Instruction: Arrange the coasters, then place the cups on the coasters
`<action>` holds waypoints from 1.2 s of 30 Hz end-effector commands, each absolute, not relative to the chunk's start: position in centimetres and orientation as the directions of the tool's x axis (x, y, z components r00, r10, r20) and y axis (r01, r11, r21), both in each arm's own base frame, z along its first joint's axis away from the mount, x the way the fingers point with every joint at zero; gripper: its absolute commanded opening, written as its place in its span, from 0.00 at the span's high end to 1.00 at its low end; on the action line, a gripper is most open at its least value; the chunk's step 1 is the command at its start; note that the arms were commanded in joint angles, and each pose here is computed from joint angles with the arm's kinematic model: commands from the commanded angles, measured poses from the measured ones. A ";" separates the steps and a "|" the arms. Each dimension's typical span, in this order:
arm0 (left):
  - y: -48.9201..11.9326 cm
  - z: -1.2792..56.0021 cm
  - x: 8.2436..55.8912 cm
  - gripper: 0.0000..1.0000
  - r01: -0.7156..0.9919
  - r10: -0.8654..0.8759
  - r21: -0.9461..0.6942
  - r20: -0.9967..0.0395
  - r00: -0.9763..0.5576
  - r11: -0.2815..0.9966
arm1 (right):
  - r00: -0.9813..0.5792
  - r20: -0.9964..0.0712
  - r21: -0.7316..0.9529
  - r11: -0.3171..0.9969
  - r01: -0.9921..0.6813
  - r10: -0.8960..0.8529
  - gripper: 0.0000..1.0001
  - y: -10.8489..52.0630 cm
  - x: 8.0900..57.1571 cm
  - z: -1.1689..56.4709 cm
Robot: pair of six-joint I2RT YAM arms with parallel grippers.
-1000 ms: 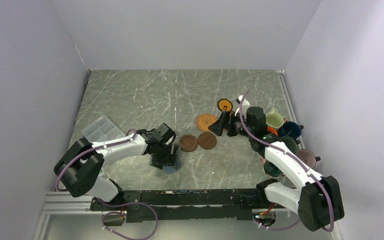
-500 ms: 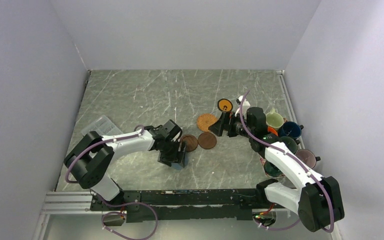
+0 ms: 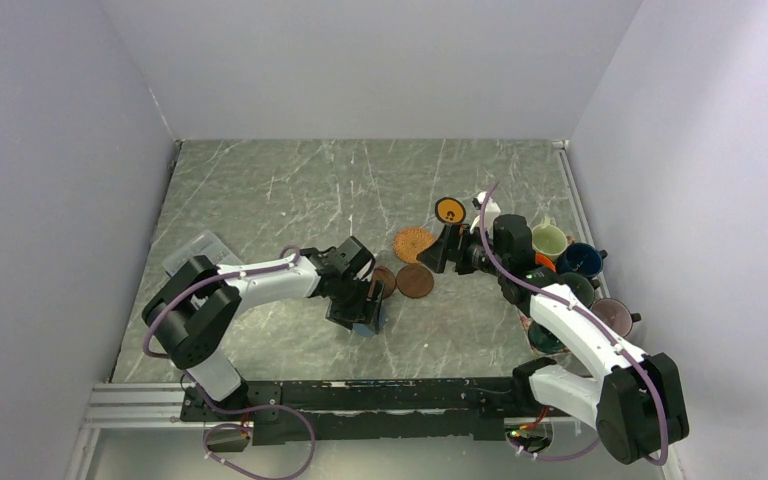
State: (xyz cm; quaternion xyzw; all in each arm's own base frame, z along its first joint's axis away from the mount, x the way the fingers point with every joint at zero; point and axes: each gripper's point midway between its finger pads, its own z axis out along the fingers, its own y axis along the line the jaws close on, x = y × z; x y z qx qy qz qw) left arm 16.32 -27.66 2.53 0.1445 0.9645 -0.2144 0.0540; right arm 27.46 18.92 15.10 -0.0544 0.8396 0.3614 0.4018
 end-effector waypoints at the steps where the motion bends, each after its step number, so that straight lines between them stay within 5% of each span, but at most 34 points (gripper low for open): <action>1: -28.3 0.0 16.0 0.26 0.354 0.310 -0.378 -0.173 -0.935 0.856 | -0.635 -0.741 0.553 0.734 -0.395 0.217 0.00 18.7 27.9 16.2; 25: -30.1 -0.1 16.2 0.26 0.383 0.335 -0.349 -0.192 -0.922 0.855 | -0.628 -0.747 0.547 0.738 -0.395 0.218 0.00 18.6 27.9 16.5; 36: -26.9 6.0 18.5 0.13 0.350 0.269 -0.222 -0.325 -0.907 0.910 | -0.696 -0.693 0.566 0.739 -0.365 0.188 0.01 18.9 26.4 14.8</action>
